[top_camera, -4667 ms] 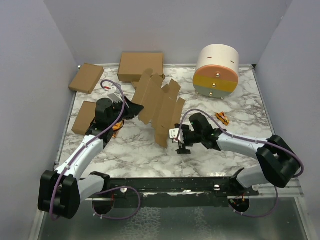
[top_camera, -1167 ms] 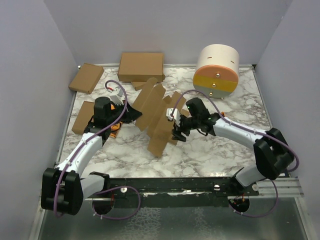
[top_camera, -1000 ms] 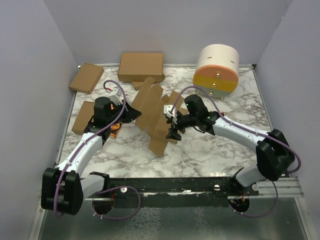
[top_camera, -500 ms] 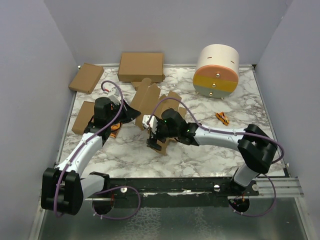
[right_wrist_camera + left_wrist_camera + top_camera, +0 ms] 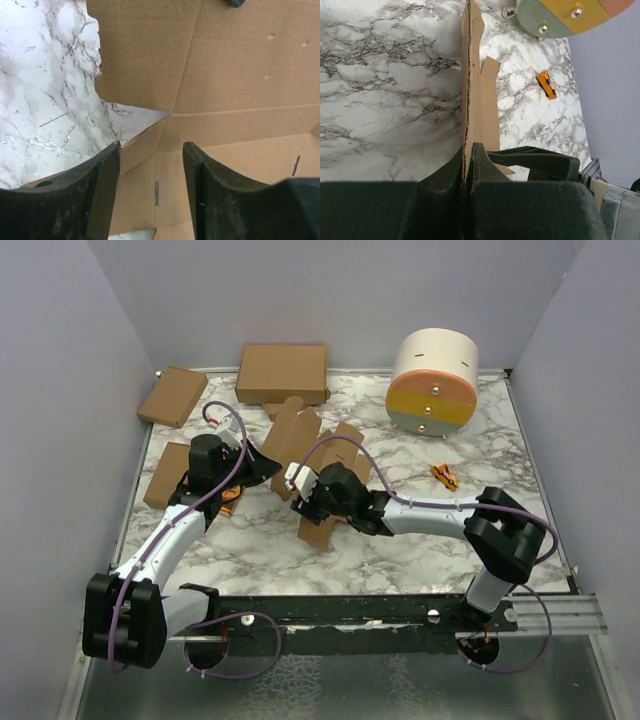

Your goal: Fold the paper box

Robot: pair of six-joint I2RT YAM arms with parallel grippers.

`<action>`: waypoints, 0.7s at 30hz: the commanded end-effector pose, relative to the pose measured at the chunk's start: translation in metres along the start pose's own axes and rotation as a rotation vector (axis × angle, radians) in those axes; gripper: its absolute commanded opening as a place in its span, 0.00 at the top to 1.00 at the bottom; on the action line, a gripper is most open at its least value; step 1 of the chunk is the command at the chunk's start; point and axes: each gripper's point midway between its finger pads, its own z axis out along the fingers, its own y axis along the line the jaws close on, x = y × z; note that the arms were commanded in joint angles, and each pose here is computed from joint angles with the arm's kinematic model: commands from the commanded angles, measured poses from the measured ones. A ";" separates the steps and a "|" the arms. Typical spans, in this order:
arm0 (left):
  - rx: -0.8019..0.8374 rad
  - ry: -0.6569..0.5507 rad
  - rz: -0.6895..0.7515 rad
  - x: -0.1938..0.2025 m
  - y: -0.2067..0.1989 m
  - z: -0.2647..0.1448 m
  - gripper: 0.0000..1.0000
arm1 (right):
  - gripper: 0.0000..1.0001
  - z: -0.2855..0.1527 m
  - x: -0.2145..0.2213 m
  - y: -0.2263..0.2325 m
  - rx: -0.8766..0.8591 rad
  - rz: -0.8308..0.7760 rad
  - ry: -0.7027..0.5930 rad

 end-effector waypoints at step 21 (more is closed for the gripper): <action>0.095 0.037 0.176 0.001 -0.014 -0.005 1.00 | 0.63 -0.026 0.002 -0.023 -0.101 0.035 -0.027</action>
